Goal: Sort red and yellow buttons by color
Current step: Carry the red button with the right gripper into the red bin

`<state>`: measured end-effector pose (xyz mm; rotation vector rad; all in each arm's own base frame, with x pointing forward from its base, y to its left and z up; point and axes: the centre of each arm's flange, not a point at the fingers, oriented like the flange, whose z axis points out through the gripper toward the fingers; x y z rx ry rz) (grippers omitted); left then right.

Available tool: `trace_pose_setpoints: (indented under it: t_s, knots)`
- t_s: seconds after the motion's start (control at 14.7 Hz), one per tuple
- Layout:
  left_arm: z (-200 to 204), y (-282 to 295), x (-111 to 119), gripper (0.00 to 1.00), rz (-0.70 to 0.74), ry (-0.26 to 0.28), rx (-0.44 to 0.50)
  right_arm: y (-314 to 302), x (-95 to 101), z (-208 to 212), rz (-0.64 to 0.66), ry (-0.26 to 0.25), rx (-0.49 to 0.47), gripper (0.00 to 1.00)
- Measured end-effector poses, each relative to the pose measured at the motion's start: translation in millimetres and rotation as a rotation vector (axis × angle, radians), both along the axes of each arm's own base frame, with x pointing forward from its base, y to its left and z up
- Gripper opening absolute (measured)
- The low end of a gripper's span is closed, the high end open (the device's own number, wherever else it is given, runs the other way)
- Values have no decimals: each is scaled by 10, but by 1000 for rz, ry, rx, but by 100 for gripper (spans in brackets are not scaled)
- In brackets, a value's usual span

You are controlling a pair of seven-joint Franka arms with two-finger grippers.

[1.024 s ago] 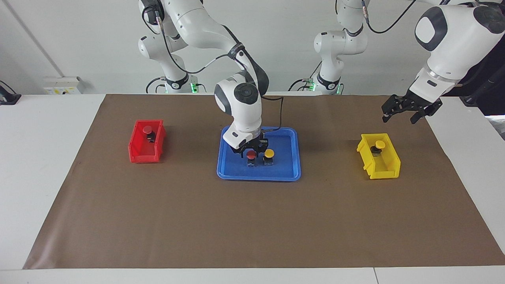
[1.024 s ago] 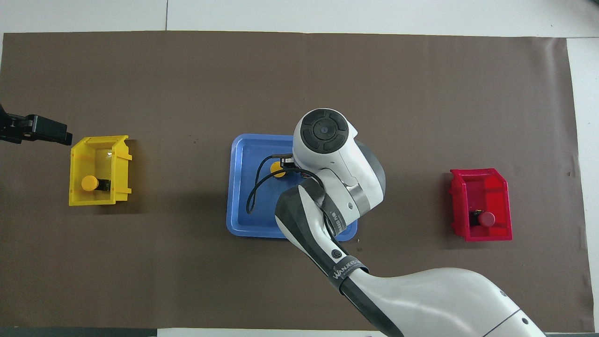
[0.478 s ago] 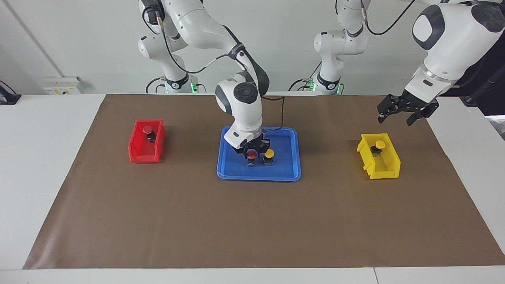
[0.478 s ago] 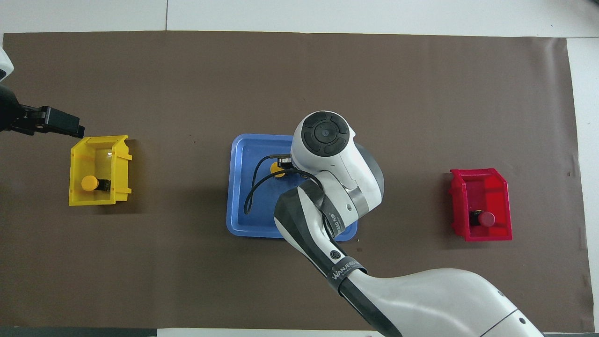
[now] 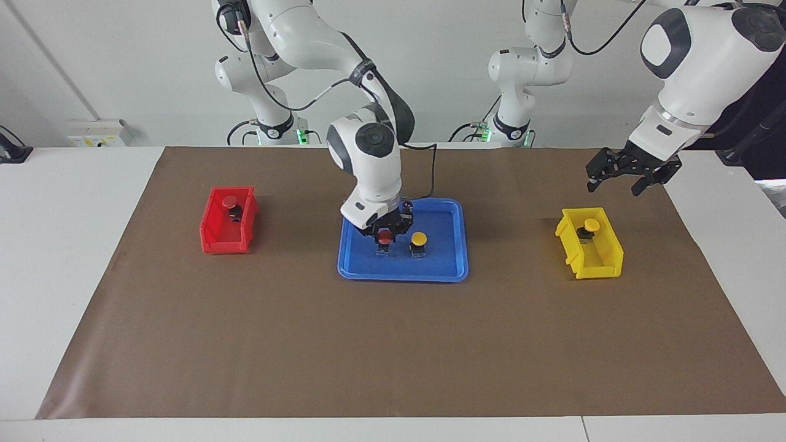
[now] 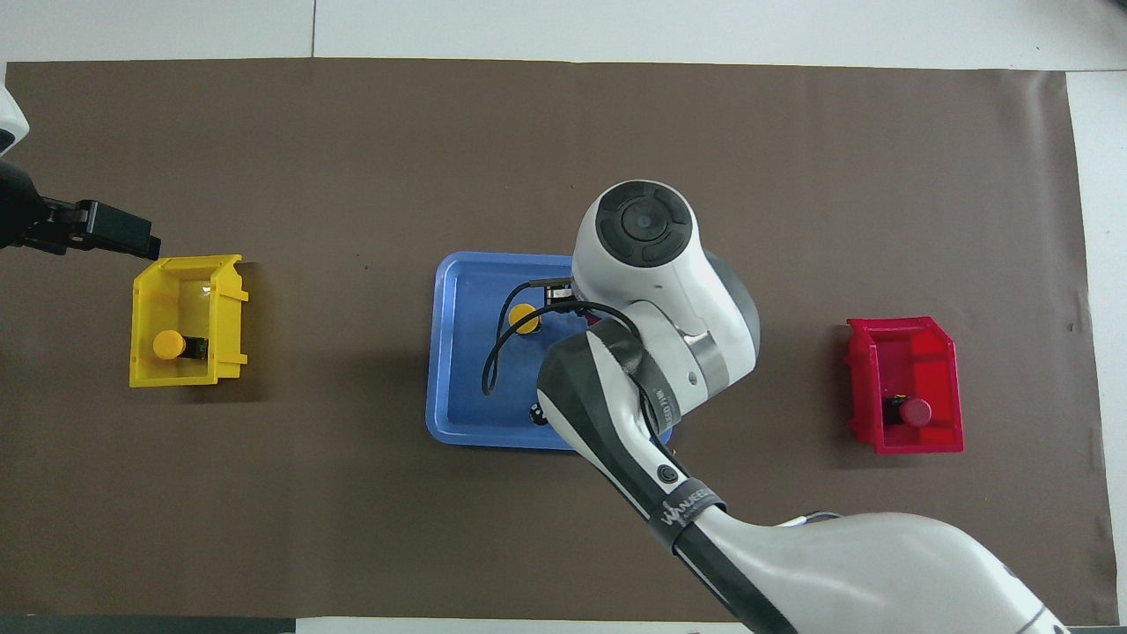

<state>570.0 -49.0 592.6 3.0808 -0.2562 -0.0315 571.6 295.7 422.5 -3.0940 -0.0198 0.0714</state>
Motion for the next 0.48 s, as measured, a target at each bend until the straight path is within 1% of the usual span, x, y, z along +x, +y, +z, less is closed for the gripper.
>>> trace_pose_setpoints:
  t_s: [0.07, 0.14, 0.27, 0.34, 0.48]
  knots:
    - [0, -1, 4, 100, 0, -3, 0, -420, 64, 293, 9, 10, 1, 41]
    - [0, -8, 11, 100, -1, -10, -1, -847, 76, 559, 19, 26, 2, 41]
    - [-15, -79, 16, 100, -13, -17, -1, -1577, 4, 936, 52, 51, 10, 41]
    - [-38, -166, 16, 100, -22, -23, -2, -1931, -34, 1036, 72, 51, 18, 41]
    - [-155, -566, -5, 100, 5, -35, -4, -2616, -113, 1038, 109, 54, 36, 41]
